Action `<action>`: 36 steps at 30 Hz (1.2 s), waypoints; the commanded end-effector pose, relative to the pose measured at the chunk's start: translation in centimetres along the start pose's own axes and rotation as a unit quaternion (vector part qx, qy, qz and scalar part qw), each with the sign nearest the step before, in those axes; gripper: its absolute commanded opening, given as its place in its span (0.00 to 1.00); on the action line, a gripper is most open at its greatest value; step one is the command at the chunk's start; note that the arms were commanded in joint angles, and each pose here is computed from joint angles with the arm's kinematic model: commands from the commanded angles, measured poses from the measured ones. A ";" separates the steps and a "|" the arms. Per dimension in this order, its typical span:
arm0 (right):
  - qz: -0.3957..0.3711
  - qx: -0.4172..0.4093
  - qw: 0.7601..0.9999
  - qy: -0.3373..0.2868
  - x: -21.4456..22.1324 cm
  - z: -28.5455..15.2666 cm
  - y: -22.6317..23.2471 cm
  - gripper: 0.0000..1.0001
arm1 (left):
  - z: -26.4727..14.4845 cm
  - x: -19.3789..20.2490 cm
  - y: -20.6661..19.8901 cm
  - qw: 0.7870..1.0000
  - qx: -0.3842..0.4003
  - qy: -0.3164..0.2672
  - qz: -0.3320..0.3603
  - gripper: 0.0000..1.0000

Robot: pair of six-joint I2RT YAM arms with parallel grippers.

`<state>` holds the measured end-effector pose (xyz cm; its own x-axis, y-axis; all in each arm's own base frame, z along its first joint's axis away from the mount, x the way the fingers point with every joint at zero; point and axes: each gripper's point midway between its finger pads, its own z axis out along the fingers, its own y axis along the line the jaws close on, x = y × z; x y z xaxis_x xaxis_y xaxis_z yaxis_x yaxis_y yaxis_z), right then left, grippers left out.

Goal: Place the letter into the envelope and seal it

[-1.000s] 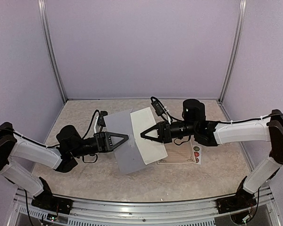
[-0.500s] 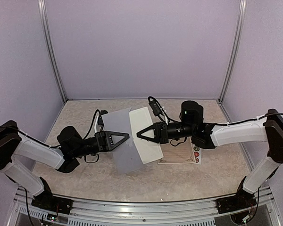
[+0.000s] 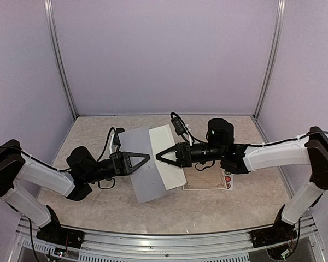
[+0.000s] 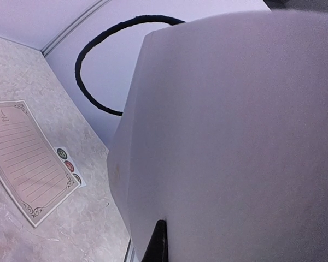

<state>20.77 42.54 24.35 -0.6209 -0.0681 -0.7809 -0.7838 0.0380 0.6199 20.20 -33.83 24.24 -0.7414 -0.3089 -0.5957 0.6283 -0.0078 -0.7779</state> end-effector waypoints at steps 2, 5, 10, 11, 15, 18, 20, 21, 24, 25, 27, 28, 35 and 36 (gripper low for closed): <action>-0.009 0.049 0.999 -0.001 -0.4 -1.2 -0.6 0.30 | 0.0 0.0 -1.8 0.999 0.028 0.002 0.020 0.00; -0.004 0.054 0.999 0.003 -0.1 -2.0 -0.7 0.34 | -0.1 0.0 -2.0 0.999 0.029 0.002 0.021 0.00; 0.002 0.054 0.998 0.009 0.5 -2.7 -0.6 0.13 | -0.2 -0.1 -2.1 0.999 0.030 0.000 0.025 0.00; 0.003 0.053 0.999 0.009 0.5 -2.8 -0.4 0.06 | -0.2 -0.1 -2.1 0.999 0.029 0.001 0.024 0.00; 0.003 0.030 1.000 -0.001 0.3 -2.8 0.3 0.00 | 0.0 -0.2 -2.2 0.999 0.031 0.001 0.025 0.05; 0.010 0.016 1.000 -0.004 0.4 -2.2 0.5 0.00 | 0.2 0.0 -2.2 0.999 0.034 0.006 0.025 0.12; 0.010 0.015 1.000 -0.004 0.4 -1.7 0.5 0.00 | 0.3 0.0 -2.1 0.999 0.034 0.007 0.025 0.14; 0.012 0.012 1.000 -0.006 0.4 -1.5 0.6 0.00 | 0.4 0.0 -2.1 0.999 0.033 0.007 0.025 0.14; 0.012 0.002 1.000 -0.007 0.3 -0.8 0.9 0.00 | 0.4 0.0 -2.0 0.999 0.033 0.007 0.025 0.14; 0.013 0.001 1.000 -0.005 0.4 -0.5 0.9 0.00 | 0.5 0.0 -2.1 0.999 0.033 0.007 0.026 0.14; 0.012 -0.002 1.000 -0.002 0.5 0.0 0.9 0.00 | 0.6 0.1 -2.2 0.999 0.035 0.008 0.027 0.14; 0.013 -0.006 1.000 0.000 0.6 0.2 1.0 0.00 | 0.6 0.0 -2.2 0.999 0.035 0.008 0.027 0.14; 0.007 -0.031 0.999 0.004 0.5 1.5 2.0 0.00 | 0.7 0.1 -2.1 0.999 0.036 0.009 0.026 0.13; 0.008 -0.032 0.999 0.006 0.6 1.5 2.0 0.00 | 0.7 0.1 -2.0 0.999 0.035 0.008 0.026 0.13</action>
<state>19.54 42.90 23.78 -0.6493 -0.0830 -0.7560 -0.7599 0.0292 0.6494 19.58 -34.01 24.38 -0.7377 -0.2936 -0.6079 0.6395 -0.0155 -0.7686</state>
